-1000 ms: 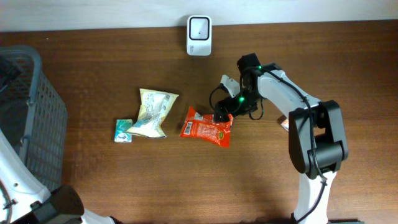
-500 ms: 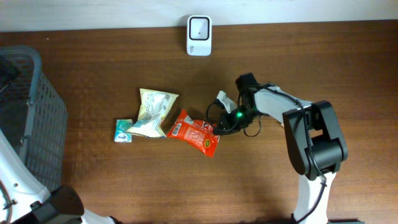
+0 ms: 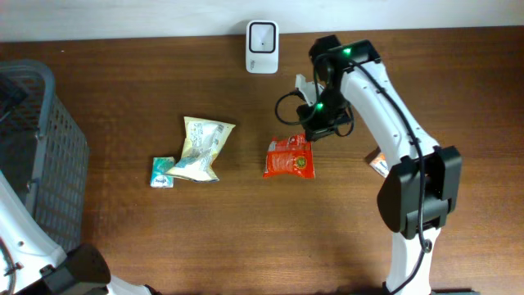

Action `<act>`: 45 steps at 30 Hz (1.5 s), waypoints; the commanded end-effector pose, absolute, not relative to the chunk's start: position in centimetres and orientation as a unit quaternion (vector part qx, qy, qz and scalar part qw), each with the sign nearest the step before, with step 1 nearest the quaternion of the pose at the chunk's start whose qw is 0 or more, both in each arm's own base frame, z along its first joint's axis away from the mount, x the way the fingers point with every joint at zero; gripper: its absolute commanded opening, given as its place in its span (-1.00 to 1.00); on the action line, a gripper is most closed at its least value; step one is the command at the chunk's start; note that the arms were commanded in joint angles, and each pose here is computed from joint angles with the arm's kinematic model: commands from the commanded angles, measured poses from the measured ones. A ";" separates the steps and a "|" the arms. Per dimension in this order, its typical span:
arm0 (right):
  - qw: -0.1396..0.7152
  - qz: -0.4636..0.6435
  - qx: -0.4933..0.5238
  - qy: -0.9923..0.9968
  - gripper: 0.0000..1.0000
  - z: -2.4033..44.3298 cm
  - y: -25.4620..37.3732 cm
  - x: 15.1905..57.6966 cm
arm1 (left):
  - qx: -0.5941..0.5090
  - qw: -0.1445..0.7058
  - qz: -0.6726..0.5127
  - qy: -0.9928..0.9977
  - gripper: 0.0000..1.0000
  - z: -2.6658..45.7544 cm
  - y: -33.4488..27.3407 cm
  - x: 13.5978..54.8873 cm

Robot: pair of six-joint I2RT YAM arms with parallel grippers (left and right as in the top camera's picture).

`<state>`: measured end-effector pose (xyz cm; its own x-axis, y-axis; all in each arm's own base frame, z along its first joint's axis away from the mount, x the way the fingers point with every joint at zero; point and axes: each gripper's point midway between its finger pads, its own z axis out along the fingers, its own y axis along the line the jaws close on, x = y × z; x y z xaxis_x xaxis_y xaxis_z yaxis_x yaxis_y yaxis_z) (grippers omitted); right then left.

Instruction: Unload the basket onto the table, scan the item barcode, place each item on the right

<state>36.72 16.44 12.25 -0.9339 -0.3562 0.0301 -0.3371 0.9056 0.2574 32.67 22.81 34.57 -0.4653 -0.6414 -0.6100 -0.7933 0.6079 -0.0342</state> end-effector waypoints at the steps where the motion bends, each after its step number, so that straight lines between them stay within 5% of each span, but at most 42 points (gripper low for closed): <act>1: 0.022 -0.079 0.153 -0.985 -0.92 12.2 17.7 37.1 | -0.429 0.303 0.127 0.841 0.98 35.0 22.9 32.6; 10: 0.003 -0.089 0.119 -0.989 -0.84 8.2 21.9 39.0 | -0.429 0.303 0.127 0.841 0.99 35.0 22.9 32.6; 11: 0.011 -0.087 0.114 -0.990 -0.58 7.7 21.5 39.0 | -0.429 0.303 0.127 0.841 0.98 35.0 22.9 32.6; 12: 0.021 -0.091 0.112 -0.989 -0.05 7.5 21.4 38.8 | -0.429 0.303 0.127 0.841 0.98 35.0 22.9 32.6; 14: 0.036 -0.100 0.149 -0.983 0.53 7.2 21.5 38.1 | -0.429 0.303 0.127 0.841 0.99 35.0 22.9 32.6; 16: 0.049 -0.098 0.192 -0.975 0.75 6.2 21.4 37.7 | -0.429 0.303 0.127 0.841 0.98 35.0 22.9 32.6; 19: 0.048 -0.101 0.292 -0.950 0.81 5.1 21.3 37.6 | -0.429 0.303 0.127 0.841 0.98 35.0 22.9 32.6; 28: 0.080 -0.125 0.185 -0.971 0.93 0.1 19.6 36.4 | -0.429 0.303 0.127 0.841 0.98 35.0 22.9 32.6; 32: 0.064 -0.128 0.168 -0.975 0.84 -2.6 19.6 36.4 | -0.429 0.303 0.127 0.841 0.98 35.0 22.9 32.6; 36: 0.079 -0.139 0.167 -0.973 -0.03 -4.6 19.9 34.5 | -0.429 0.303 0.127 0.841 0.98 35.0 22.9 32.6; 38: 0.081 -0.136 0.179 -0.971 -0.24 -4.8 20.5 34.0 | -0.429 0.303 0.127 0.841 0.99 35.0 22.9 32.6; 40: 0.081 -0.139 0.179 -0.971 -0.92 -4.7 20.5 34.0 | -0.429 0.303 0.127 0.841 0.99 35.0 22.9 32.6; 45: 0.067 -0.211 0.184 -0.957 -0.92 1.2 21.7 35.7 | -0.429 0.303 0.127 0.841 0.99 35.0 22.9 32.6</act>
